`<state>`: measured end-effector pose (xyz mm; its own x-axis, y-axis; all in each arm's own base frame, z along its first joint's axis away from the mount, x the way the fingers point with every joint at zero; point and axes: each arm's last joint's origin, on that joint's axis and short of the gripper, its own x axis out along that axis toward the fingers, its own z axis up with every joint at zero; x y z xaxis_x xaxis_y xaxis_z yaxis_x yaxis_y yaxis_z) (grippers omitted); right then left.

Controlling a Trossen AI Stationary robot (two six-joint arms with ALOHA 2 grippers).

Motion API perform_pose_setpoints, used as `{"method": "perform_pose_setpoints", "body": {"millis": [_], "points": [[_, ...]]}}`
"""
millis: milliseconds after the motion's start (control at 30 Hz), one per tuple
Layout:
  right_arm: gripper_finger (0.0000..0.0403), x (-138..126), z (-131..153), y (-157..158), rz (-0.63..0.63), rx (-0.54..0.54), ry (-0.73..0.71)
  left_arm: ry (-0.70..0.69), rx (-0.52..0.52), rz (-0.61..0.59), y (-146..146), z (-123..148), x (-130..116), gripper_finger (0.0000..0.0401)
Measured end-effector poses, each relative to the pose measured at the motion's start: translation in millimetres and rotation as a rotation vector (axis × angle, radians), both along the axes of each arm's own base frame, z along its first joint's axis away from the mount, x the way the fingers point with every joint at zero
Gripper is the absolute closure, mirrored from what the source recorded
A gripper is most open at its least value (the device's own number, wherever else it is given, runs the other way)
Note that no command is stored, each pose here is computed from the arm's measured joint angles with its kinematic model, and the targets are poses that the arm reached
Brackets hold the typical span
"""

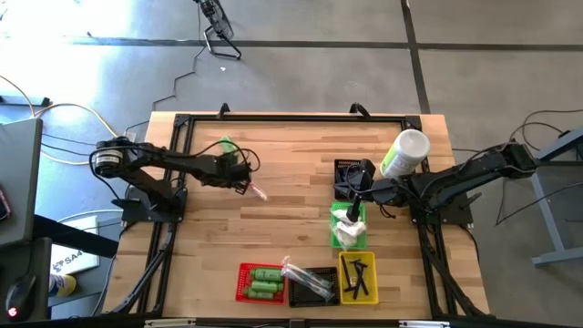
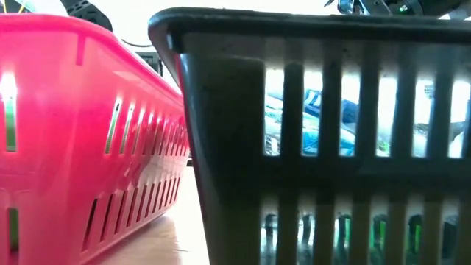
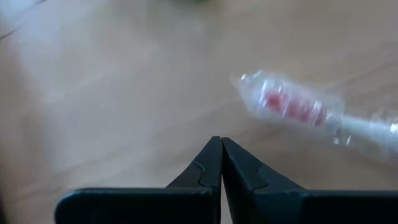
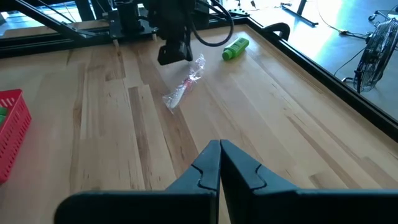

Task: Pick & Place Travel size toiletries
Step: Put the red toothbrush into the bottom black bin

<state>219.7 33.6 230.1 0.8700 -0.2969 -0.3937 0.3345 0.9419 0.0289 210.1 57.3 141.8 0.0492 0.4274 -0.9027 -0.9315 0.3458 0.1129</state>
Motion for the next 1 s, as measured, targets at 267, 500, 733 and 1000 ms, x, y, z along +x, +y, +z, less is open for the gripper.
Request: {"method": "perform_pose_setpoints", "body": {"millis": [267,500,733,1000], "points": [[0.0401,0,0,0,0.0,0.0,0.001,-0.121,0.046,-0.067,14,-5,9,0.0396],[0.0401,0,0,0,0.0,0.0,0.001,-0.271,0.133,-0.175,23,4,26,0.0396],[0.0401,0,0,0,0.0,-0.001,0.002,-0.318,0.125,-0.235,25,-4,38,0.0396],[0.0401,0,-1,0,0.0,-0.002,0.007,-0.328,0.116,-0.26,27,-21,48,0.0396]]}}
